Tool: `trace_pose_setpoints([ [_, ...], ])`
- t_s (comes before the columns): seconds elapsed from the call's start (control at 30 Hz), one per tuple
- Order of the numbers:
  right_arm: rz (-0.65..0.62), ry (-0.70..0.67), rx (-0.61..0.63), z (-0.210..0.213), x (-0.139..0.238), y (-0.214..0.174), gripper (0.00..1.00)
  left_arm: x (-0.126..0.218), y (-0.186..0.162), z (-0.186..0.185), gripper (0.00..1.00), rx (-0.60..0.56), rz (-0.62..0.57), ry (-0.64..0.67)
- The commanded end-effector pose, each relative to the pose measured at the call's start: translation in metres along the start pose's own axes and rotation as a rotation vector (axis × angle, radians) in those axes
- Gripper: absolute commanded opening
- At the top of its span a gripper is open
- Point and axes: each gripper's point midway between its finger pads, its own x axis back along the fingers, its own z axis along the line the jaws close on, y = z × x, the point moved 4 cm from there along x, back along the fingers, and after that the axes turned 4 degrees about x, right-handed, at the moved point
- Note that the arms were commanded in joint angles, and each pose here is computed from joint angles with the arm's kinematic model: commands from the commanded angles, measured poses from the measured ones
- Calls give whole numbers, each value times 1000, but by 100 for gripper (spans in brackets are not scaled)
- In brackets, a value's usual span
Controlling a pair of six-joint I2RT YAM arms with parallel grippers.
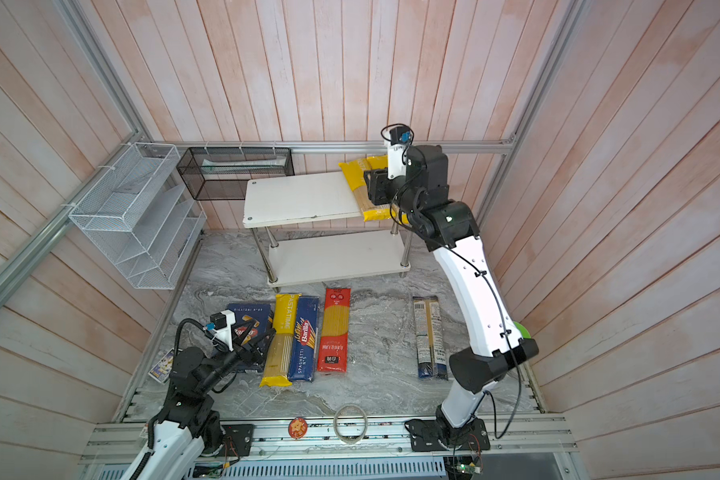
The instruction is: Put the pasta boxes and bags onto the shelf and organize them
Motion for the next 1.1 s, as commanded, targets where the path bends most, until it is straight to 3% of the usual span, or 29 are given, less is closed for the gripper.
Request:
trace_pose_setpoints([
  [0.0,-1,33,-18,6,16,-14,53,0,-6,-1,100,-6,15,-21],
  [0.5,56,53,-84,4,44,-67,54,-1,-7,-2,100,-3,23,-29],
  [0.63,51,-13,-111,-15,56,-74,54,-1,-5,-2,100,-7,16,-28],
  [1.07,77,-18,-186,-50,45,-99,55,-1,-6,-2,100,-5,17,-24],
])
